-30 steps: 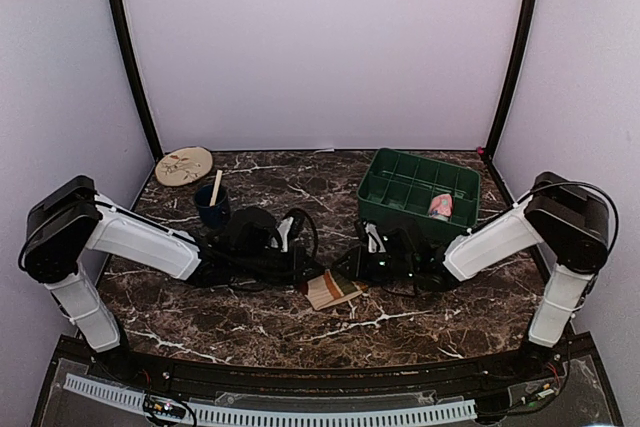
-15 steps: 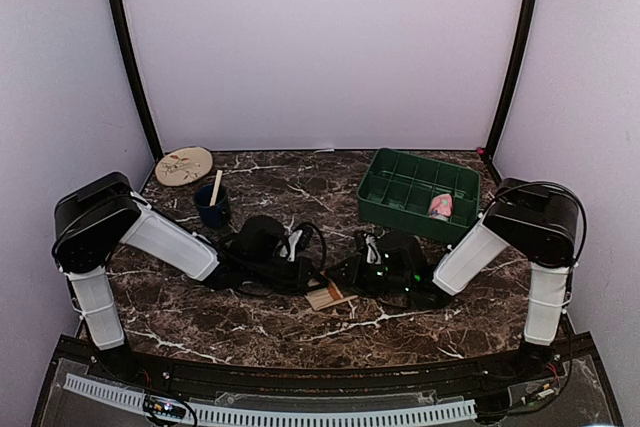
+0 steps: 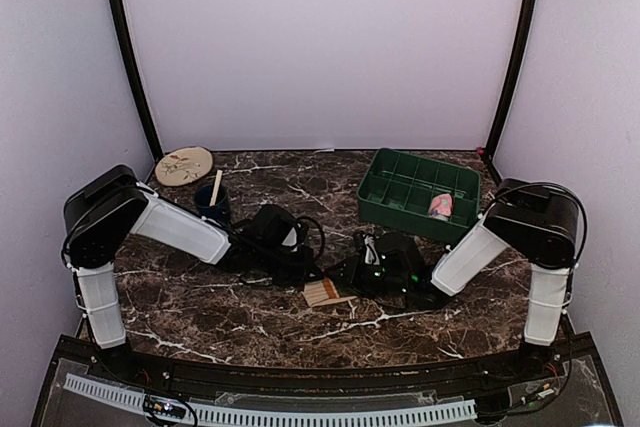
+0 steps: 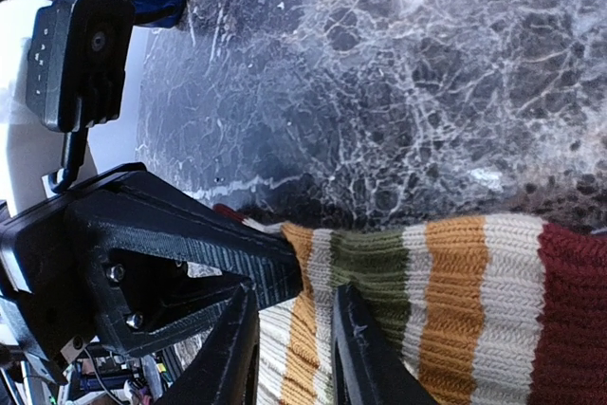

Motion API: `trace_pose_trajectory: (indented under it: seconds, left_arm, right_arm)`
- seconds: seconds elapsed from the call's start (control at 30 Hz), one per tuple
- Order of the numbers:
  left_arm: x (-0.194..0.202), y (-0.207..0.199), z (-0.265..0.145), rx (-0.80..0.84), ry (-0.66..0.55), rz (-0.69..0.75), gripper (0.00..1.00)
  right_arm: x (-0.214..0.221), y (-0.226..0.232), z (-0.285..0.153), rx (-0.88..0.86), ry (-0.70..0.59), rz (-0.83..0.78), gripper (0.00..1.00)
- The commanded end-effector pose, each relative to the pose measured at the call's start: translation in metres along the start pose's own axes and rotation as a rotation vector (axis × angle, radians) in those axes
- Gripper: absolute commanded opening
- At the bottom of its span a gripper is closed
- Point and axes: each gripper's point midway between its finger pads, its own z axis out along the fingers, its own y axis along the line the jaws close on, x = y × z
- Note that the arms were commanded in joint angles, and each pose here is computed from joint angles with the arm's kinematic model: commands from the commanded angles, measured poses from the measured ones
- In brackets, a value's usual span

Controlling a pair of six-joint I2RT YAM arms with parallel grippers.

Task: Roll the socks
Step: Smooth out the sock at the center of the board.

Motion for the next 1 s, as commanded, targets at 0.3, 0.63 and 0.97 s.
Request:
trace_pose_trajectory:
  seconds: [0.3, 0.63, 0.97]
  left_arm:
    - [0.061, 0.088, -0.002, -0.263, 0.162, -0.198, 0.00]
    - [0.082, 0.091, -0.010, -0.272, 0.188, -0.197, 0.00]
    - [0.098, 0.076, -0.014, -0.253, 0.213, -0.159, 0.00]
  right_arm:
    - [-0.018, -0.068, -0.037, 0.329, -0.096, -0.008, 0.25]
    - [-0.028, -0.095, -0.055, 0.345, -0.162, 0.011, 0.25]
    - [-0.043, -0.085, -0.062, 0.325, -0.190, -0.105, 0.26]
